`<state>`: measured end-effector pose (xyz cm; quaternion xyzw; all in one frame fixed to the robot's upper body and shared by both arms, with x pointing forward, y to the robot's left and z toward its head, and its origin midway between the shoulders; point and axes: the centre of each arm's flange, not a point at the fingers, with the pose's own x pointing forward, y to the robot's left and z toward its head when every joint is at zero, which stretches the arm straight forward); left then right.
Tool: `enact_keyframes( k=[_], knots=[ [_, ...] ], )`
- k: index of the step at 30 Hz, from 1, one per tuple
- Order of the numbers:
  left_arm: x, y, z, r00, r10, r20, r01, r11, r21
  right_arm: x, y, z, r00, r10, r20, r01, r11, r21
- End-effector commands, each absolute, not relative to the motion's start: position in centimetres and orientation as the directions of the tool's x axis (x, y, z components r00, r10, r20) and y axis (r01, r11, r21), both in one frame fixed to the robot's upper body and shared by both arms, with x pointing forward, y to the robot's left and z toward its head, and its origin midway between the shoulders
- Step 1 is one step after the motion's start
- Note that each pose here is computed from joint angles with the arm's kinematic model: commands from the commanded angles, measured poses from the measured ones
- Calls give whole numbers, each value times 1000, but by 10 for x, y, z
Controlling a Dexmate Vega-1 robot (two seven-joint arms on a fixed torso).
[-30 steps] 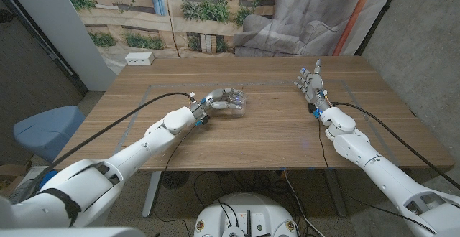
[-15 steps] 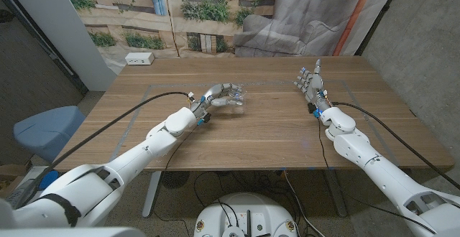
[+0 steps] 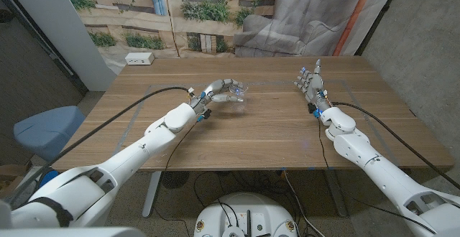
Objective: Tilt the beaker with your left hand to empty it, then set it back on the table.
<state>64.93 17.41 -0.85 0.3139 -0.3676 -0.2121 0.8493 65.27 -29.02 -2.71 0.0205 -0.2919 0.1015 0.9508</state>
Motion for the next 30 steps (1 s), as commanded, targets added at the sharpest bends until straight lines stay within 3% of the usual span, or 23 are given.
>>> enact_keyframes(
  k=[1,30],
  knots=[
    [641,173,8,647,-613,454,121,670,733,653,-290,-27,809,181,559,-205,979,-20],
    [620,184,57,666,-647,371,37,525,850,653,-290,-27,809,180,559,-205,979,-20]
  ],
)
